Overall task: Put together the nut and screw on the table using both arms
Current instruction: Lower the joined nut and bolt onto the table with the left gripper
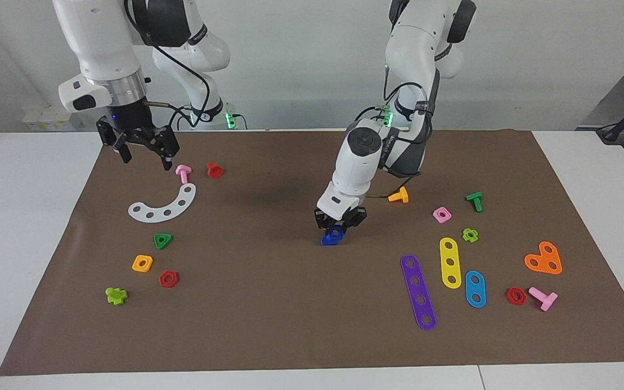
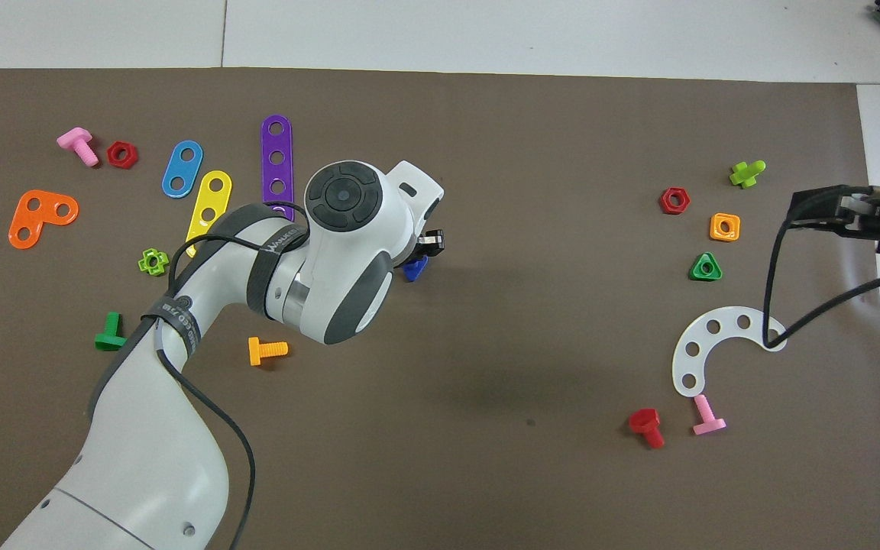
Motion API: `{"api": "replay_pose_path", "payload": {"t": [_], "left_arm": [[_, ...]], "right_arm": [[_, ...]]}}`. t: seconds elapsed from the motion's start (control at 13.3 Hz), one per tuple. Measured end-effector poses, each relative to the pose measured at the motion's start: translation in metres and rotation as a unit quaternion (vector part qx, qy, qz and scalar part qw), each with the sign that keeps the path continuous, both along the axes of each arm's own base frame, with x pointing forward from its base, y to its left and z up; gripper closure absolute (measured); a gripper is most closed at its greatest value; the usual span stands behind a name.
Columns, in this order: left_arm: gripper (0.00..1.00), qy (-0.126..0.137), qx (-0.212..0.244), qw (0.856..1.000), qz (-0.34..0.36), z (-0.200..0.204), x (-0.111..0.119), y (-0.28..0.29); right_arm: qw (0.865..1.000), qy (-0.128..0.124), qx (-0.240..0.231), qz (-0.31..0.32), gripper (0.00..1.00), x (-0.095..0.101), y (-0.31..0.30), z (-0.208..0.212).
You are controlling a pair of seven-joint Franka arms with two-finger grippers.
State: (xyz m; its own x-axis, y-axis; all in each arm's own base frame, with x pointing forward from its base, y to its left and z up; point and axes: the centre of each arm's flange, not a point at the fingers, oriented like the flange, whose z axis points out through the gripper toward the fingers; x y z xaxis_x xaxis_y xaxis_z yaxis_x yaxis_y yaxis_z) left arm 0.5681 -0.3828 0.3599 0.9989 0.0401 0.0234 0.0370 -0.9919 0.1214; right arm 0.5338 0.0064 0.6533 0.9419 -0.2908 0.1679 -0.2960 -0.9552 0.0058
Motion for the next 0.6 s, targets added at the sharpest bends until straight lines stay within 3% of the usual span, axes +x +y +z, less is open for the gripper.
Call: {"api": "replay_pose_path", "payload": {"t": [0.23,0.6], "left_arm": [[0.54,0.007,0.003,1.000,-0.001,0.000,-0.001,-0.003],[0.54,0.020,0.011,1.000,-0.008,-0.023,-0.013,-0.013]], "right_arm": [[0.999,0.031,0.004,0.018,0.00,-0.011,-0.018,0.001],[0.995,0.057,-0.001,0.079,0.00,-0.002,-0.019,-0.018]]}}
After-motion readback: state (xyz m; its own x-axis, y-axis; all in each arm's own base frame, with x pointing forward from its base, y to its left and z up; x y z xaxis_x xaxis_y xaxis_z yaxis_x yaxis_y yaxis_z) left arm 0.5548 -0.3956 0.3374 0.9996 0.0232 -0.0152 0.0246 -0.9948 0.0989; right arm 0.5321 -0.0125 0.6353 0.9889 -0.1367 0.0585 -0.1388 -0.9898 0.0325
